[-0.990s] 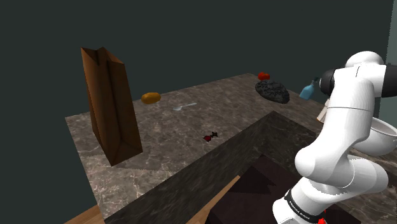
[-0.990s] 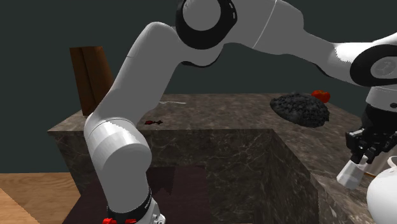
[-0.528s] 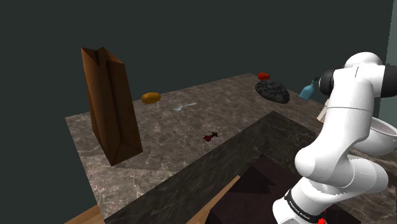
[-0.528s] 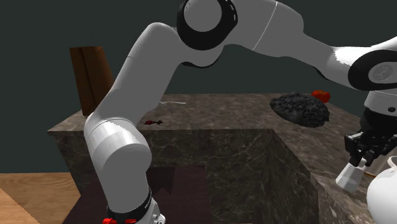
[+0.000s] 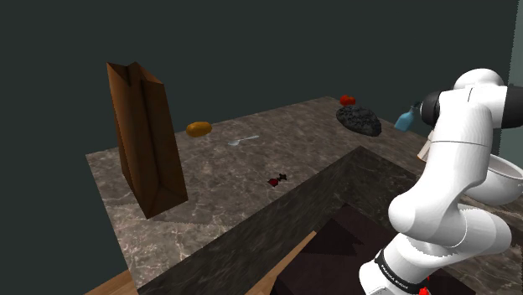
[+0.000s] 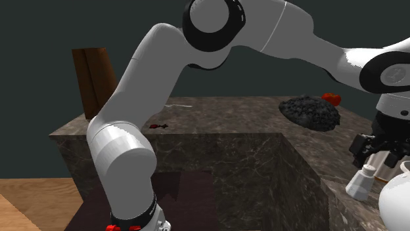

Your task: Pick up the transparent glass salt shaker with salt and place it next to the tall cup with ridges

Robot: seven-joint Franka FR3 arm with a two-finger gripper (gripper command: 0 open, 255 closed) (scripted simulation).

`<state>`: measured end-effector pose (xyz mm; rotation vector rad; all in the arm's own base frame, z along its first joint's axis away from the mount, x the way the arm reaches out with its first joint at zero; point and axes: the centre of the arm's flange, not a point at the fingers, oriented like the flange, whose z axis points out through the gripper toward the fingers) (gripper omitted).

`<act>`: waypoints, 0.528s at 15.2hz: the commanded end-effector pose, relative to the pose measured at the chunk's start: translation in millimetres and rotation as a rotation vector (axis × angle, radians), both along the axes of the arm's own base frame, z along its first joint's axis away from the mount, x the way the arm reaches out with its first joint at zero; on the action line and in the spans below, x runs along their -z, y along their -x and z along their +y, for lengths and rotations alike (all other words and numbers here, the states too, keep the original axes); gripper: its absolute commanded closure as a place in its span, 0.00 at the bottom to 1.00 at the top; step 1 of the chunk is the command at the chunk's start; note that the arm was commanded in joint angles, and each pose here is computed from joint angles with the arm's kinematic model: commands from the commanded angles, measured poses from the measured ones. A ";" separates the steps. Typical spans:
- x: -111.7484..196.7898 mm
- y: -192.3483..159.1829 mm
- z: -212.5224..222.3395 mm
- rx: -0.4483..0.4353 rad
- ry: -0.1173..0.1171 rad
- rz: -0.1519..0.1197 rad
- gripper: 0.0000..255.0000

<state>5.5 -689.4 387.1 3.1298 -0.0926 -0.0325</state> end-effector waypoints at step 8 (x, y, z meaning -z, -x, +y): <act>-50.0 -1.1 0.5 0.000 0.000 0.000 0.00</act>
